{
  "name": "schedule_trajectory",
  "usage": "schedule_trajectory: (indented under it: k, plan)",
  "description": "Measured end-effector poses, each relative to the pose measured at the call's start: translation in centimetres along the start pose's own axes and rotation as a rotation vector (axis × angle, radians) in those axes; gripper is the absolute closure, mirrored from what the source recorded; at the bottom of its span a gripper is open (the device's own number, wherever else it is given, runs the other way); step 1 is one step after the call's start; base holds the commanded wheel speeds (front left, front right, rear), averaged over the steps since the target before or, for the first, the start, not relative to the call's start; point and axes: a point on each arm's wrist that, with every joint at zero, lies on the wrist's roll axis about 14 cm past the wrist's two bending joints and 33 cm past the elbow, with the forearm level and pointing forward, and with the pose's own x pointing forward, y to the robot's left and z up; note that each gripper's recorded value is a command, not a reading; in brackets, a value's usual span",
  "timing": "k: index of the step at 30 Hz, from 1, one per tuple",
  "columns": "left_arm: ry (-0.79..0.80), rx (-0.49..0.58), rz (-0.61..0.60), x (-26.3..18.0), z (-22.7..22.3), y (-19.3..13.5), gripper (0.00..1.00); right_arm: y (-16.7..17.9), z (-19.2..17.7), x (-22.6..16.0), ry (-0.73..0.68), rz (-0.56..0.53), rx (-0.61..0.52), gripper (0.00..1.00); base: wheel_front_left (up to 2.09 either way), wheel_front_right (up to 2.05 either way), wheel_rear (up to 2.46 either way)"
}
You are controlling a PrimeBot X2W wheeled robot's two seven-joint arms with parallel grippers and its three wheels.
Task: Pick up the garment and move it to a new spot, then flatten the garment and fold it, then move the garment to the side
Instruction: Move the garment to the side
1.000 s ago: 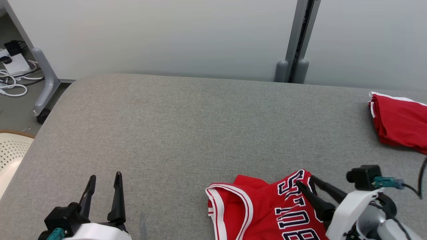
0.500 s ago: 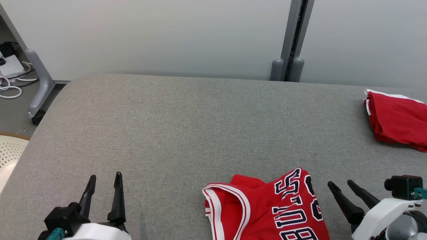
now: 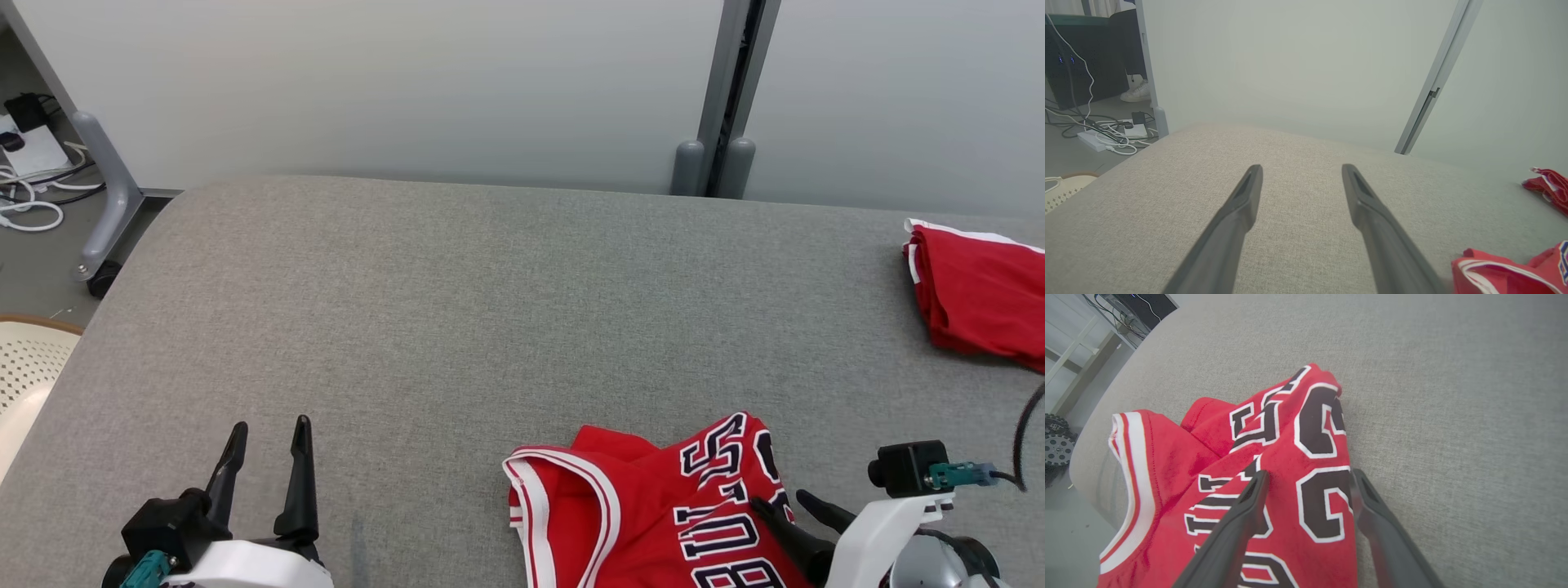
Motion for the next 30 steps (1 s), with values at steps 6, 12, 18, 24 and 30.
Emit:
schedule_trajectory:
  k: [6,12,18,24,30]
  plan:
    - [0.002,-0.004,0.023,-0.4,-0.1,0.7,0.0,-0.2,-2.3,0.9,0.115,-0.015,-0.015,0.0,0.0,0.0,0.0]
    - [0.002,-0.008,0.05,-0.7,-0.1,1.5,0.0,-0.7,-3.1,1.6,0.173,-0.031,0.0,0.0,0.0,0.0,0.0]
    - [0.005,-0.009,0.068,-0.9,-0.2,1.9,0.0,-2.2,-2.8,1.7,0.176,-0.073,0.031,0.09,0.0,0.0,0.0]
    - [0.008,-0.008,0.074,-0.9,-0.3,2.1,0.0,-2.2,-3.4,1.8,0.202,-0.07,0.061,1.0,0.0,0.0,0.0]
    - [0.011,-0.004,0.07,-0.8,-0.4,2.1,0.0,-1.2,-3.4,2.1,0.191,-0.033,0.083,1.0,0.0,0.0,0.0]
